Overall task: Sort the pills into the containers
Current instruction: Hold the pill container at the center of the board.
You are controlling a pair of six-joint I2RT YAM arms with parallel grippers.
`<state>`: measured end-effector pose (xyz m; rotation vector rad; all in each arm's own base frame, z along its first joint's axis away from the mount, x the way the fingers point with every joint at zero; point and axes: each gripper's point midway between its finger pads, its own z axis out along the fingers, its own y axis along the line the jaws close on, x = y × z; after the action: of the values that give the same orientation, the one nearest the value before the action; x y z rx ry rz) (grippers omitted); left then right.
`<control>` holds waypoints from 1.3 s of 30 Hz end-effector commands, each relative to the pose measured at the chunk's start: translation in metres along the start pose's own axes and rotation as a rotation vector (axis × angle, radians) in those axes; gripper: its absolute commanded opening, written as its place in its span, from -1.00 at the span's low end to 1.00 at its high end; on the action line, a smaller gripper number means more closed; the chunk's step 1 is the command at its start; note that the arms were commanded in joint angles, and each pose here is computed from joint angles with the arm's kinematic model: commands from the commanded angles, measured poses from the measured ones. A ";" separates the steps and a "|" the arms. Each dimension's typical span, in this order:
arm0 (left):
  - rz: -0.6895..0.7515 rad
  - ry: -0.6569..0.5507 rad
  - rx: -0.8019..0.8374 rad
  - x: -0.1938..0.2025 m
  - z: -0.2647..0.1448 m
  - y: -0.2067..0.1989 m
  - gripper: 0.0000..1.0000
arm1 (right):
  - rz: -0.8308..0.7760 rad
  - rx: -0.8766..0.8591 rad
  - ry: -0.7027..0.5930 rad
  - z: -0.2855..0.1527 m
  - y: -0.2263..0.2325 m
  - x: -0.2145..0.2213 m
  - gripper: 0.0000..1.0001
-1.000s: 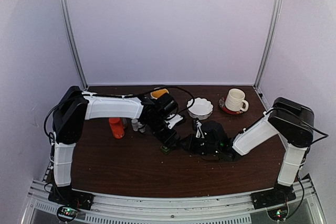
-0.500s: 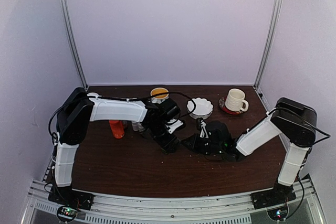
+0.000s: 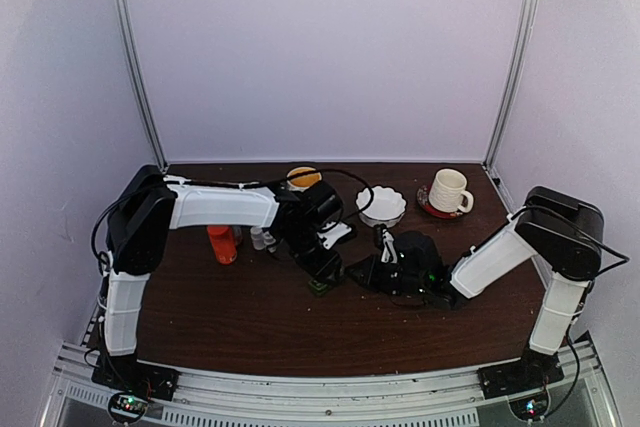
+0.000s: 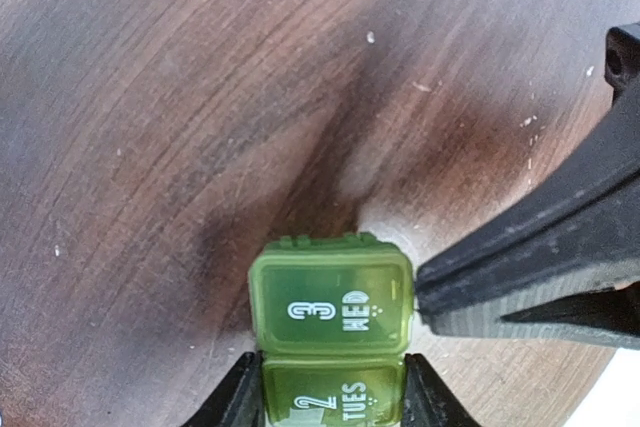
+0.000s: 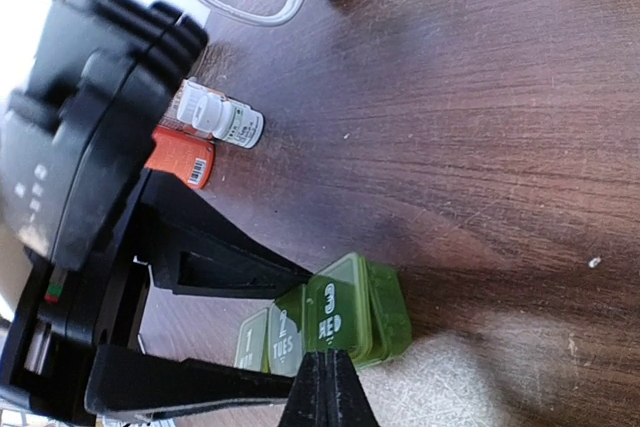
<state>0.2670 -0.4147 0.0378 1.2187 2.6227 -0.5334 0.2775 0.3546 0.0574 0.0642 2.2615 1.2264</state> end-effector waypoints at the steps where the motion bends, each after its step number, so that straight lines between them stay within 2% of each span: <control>1: -0.021 -0.072 0.043 -0.014 -0.021 -0.004 -0.20 | -0.024 -0.031 -0.005 -0.004 0.005 -0.002 -1.00; 12: -0.106 -0.158 0.245 -0.023 -0.030 -0.014 -0.24 | -0.040 -0.068 0.002 -0.016 0.005 0.006 -1.00; 21: -0.112 -0.169 0.268 -0.023 -0.031 -0.016 -0.24 | -0.027 -0.156 0.014 -0.009 0.024 0.007 -1.00; 39: -0.101 -0.177 0.299 -0.020 -0.031 -0.022 -0.22 | -0.004 -0.099 0.026 0.007 0.019 0.003 -1.00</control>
<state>0.2623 -0.4192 0.0563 1.0493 2.6200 -0.9478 0.2679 0.3654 0.0679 0.0023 2.2157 1.3506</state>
